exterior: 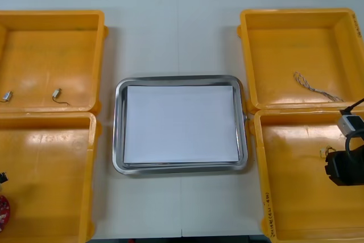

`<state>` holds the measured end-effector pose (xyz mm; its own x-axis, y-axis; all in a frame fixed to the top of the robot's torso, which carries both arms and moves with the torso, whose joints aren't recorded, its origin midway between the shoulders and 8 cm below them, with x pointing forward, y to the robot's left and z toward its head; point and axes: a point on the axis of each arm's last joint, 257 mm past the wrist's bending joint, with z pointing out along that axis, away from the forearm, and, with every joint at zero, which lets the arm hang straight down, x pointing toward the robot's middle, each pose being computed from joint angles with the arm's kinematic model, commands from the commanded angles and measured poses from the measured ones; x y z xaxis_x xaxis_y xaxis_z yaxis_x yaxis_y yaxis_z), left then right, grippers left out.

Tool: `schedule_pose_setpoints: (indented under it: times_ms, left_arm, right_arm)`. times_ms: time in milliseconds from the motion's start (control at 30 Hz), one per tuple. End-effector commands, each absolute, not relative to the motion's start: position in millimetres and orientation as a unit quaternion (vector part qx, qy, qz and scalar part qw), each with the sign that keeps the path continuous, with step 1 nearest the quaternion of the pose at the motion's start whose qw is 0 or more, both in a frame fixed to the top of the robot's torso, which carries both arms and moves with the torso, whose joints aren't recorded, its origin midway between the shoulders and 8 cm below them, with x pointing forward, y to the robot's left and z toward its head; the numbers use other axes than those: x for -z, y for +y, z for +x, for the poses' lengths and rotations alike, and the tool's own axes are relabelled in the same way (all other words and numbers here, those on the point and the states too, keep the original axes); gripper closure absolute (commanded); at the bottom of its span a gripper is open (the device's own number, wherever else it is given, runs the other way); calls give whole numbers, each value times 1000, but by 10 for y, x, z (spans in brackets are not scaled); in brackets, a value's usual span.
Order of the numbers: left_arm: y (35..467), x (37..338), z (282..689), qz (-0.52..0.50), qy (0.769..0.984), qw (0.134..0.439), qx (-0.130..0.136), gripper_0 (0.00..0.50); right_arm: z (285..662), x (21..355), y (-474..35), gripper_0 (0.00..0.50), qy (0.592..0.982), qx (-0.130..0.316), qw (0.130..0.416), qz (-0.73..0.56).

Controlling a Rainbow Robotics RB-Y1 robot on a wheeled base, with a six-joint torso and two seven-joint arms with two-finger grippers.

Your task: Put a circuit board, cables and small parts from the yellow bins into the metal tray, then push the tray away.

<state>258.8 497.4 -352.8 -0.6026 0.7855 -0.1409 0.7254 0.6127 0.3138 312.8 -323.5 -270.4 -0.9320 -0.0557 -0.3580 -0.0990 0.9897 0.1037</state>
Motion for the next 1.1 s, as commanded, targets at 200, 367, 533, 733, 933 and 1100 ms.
schedule_pose_setpoints:
  times_ms: [200,367,533,733,933,1100]
  left_arm:
    - [4947,3559,2564,451,876,130,-113,500]
    - [4933,3546,2592,452,875,132,-112,500]
    - [4879,3493,2665,456,872,140,-110,500]
    - [4804,3299,2719,465,868,138,-103,500]
    - [4642,3049,2735,492,856,128,-99,500]
    - [4505,2918,2776,512,844,125,-100,500]
  right_arm:
    - [2768,2759,-3312,500,984,-34,177,-12]
    - [2733,2887,-3281,500,981,-32,189,-12]
    - [2772,2993,-3193,500,979,-28,202,-15]
    - [2828,3101,-3020,500,977,-28,211,-6]
    - [2876,3199,-2841,500,975,-20,222,-14]
    - [2902,3224,-2741,500,974,-21,225,-27]
